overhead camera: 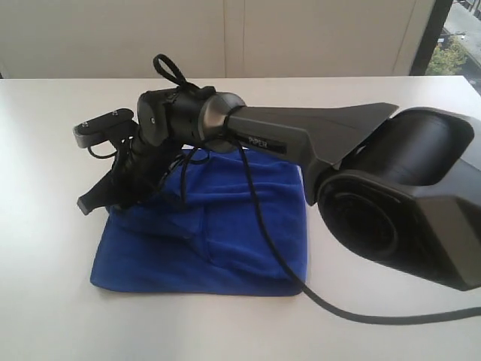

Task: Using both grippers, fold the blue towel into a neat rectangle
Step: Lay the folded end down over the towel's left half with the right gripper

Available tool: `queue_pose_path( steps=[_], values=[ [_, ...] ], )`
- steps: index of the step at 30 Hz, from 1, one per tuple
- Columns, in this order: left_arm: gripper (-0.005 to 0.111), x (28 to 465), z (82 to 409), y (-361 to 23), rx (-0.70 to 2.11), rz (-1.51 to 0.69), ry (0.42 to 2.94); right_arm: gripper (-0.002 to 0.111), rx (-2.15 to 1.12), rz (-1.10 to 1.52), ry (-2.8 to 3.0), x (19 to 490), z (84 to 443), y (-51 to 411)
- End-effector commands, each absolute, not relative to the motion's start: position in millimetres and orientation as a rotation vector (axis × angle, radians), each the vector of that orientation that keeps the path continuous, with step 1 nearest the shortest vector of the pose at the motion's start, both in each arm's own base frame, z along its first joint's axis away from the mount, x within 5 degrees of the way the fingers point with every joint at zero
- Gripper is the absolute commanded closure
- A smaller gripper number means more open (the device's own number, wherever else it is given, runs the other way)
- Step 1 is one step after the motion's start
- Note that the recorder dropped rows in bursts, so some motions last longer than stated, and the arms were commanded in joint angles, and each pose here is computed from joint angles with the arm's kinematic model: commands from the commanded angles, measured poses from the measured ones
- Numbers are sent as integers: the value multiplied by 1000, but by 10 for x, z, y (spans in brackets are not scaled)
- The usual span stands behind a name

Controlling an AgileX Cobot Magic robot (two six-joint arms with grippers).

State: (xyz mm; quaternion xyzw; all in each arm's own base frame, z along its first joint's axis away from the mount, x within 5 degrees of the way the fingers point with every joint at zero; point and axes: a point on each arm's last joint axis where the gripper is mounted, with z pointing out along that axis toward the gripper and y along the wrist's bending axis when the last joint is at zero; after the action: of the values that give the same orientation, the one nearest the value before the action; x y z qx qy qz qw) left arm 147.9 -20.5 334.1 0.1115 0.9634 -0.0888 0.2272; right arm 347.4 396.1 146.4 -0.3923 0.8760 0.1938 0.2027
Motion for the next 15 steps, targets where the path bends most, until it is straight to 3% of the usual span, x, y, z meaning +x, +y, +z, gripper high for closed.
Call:
queue_pose_path(
  steps=[1, 6, 9, 15],
  values=[
    [107, 1449, 3336, -211, 302, -261, 2661, 63, -1070, 569, 2395, 3464, 1862, 3910],
    [107, 1449, 3336, -211, 302, -261, 2661, 64, -981, 582, 2413, 3577, 2232, 3656],
    [107, 1449, 3336, -211, 302, -261, 2661, 72, -959, 556, 2473, 3694, 2279, 3434],
    [107, 1449, 3336, -211, 302, -261, 2661, 108, -946, 489, 2560, 3998, 2190, 2973]
  ],
)
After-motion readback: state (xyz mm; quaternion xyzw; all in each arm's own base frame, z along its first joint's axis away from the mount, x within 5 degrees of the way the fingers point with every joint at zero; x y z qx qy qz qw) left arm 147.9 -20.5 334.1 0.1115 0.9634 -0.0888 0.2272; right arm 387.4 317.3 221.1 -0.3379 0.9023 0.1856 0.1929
